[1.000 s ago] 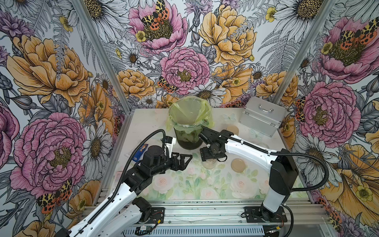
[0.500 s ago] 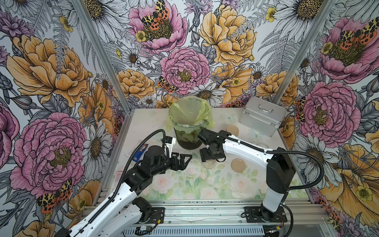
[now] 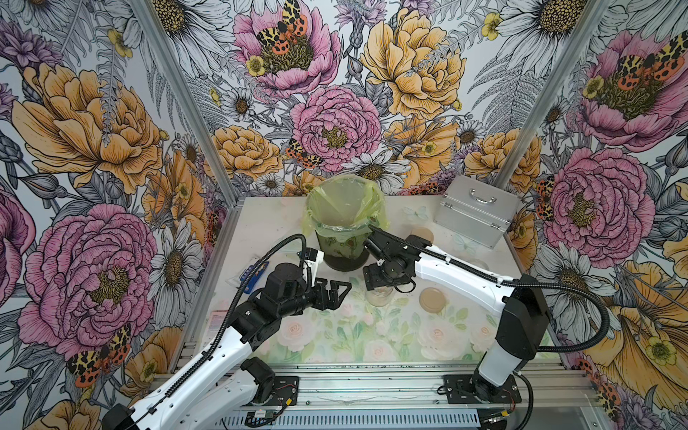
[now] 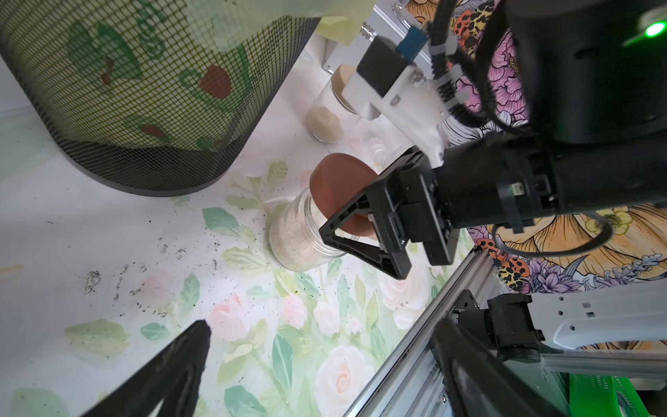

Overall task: Empty moldy rice from jars
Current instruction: Open the lid of the jar.

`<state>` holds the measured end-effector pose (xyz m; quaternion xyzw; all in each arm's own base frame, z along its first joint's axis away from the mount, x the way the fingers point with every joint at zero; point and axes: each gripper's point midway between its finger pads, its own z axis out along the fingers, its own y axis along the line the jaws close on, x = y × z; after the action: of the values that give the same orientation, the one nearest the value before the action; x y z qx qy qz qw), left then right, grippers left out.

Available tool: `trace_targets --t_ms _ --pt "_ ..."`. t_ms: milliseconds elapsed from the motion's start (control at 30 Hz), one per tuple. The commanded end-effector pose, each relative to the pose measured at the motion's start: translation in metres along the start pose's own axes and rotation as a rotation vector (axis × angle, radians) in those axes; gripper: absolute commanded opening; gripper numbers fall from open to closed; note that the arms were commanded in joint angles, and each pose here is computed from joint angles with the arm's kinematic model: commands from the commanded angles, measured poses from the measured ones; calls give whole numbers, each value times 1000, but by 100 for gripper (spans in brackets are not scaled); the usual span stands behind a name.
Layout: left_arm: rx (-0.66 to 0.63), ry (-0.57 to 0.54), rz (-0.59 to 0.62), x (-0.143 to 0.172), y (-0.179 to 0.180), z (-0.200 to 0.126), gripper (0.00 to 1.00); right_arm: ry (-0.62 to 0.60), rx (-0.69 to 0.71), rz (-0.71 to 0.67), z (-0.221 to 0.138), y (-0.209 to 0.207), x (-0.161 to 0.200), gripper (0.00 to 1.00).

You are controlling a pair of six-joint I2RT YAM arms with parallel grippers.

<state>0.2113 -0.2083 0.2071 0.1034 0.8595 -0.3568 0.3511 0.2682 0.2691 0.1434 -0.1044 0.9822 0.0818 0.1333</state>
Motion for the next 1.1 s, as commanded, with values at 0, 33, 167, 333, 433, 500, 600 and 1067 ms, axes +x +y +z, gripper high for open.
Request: trace_targets --t_ms 0,33,167,333,433,500,600,1067 --pt "43 -29 61 -15 -19 -1 99 -43 -50 31 -17 2 -5 82" --pt "46 -23 68 -15 -22 0 99 -47 -56 34 -20 2 -4 82" --pt "55 3 106 -14 -33 8 99 -73 -58 87 -30 -15 -10 82" --pt "58 31 155 -10 -43 17 99 -66 -60 93 -29 -18 -8 82" --pt "57 16 152 -13 -44 16 99 -46 -50 88 -21 -16 -4 82" --pt "58 8 151 -14 -43 14 99 -45 -32 75 -16 -15 -3 81" --pt "65 11 149 -12 -43 12 99 -48 -15 81 -13 -19 -2 82" --pt "76 67 178 7 -43 23 98 -87 53 190 -21 -73 2 82"
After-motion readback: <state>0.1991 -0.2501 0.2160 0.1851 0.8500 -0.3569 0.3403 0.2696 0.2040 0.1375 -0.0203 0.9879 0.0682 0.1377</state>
